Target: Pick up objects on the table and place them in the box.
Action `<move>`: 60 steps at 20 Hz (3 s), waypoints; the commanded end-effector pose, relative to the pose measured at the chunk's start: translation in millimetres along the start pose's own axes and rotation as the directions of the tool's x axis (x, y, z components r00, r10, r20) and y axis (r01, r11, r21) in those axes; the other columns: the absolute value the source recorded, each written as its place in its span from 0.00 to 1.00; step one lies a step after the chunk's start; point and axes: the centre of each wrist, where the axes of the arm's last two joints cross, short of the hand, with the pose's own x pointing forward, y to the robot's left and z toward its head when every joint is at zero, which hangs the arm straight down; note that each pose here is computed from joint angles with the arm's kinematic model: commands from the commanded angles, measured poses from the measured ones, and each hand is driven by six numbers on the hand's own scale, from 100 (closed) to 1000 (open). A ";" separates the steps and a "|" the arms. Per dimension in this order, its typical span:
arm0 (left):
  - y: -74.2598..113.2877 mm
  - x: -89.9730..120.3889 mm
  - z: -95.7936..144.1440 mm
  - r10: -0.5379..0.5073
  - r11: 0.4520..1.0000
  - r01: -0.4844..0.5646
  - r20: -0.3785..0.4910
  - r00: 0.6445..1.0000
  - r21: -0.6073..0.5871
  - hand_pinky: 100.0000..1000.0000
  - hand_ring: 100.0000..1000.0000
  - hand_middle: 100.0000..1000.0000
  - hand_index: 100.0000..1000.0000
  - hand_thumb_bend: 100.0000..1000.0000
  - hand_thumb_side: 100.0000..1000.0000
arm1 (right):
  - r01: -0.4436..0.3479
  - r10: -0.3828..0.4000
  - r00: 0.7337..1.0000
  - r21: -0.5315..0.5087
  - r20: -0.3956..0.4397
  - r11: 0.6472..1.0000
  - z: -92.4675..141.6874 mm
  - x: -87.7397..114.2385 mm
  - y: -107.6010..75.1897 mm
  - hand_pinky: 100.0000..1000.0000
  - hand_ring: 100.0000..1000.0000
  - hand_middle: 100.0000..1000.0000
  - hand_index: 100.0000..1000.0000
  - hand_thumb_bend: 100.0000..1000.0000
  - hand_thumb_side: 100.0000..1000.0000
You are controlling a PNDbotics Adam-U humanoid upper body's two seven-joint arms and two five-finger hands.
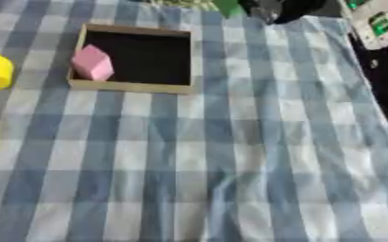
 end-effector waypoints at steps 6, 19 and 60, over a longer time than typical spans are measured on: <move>0.7 15.4 -16.3 0.024 0.999 -0.020 0.111 0.994 -0.041 1.00 0.85 0.78 0.82 0.00 0.51 | -0.005 -0.001 0.998 0.089 0.060 0.996 -58.1 1.2 16.1 0.89 0.98 0.14 0.75 0.00 0.16; 0.2 25.7 -35.2 0.081 0.994 -0.063 0.228 0.970 -0.083 1.00 0.85 0.78 0.82 0.00 0.53 | -0.037 0.037 0.999 0.115 0.004 0.993 -74.5 -14.4 66.0 0.88 0.98 0.15 0.75 0.00 0.20; -4.9 23.3 -34.3 0.091 0.991 -0.070 0.187 0.978 -0.116 1.00 0.86 0.79 0.82 0.00 0.52 | -0.061 0.050 0.998 0.303 0.043 0.951 -60.7 -29.6 101.9 1.00 1.00 0.99 1.00 0.00 0.26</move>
